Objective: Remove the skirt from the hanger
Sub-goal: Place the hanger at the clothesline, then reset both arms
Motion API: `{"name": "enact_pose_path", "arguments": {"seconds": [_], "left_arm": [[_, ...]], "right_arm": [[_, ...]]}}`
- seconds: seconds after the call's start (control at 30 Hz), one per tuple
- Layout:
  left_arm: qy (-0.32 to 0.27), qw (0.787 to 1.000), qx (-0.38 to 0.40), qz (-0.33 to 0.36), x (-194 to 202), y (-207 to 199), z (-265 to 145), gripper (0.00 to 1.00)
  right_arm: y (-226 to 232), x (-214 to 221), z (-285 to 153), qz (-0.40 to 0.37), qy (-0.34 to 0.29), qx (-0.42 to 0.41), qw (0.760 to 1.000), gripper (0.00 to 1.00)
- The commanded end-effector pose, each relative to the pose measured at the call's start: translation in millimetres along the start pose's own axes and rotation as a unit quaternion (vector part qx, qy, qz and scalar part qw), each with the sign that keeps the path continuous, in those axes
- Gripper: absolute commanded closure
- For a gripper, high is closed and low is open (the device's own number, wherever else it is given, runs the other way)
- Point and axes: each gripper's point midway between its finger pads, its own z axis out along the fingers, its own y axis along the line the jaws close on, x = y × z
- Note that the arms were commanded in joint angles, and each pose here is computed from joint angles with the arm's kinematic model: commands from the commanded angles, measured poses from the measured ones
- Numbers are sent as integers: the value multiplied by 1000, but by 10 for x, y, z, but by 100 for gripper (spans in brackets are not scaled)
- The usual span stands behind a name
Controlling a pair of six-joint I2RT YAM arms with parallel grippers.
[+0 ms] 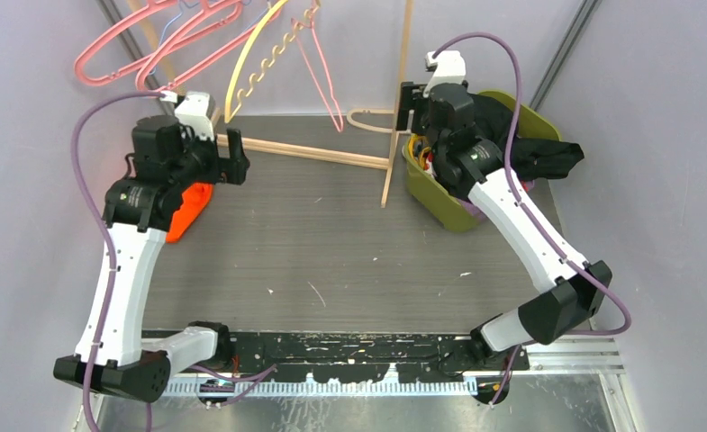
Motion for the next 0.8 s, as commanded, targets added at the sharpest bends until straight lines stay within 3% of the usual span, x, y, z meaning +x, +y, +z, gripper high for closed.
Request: {"name": "enact_pose_path", "arguments": {"seconds": [0.0,0.1,0.3,0.43,0.53,0.77], "left_arm": [[86,994,-63,5,528,243,20,0],[94,993,-75,-10,663,318,80,0],[122,989,-58,-60,882,403,246,0],[128,985,-59,-99,937,482,284,0],[114,985,-78,-99,922,535,238,0],[98,986,-78,-106,909,523,265,0]], "right_arm": [[-631,-97,204,36,-12,82,996,19],[-1131,45,387,84,5,126,988,19],[-1717,395,820,34,67,185,980,17],[-1637,469,1003,47,96,168,980,1],[-1408,500,1056,85,100,124,983,0],[-1326,457,981,55,100,135,984,0]]}}
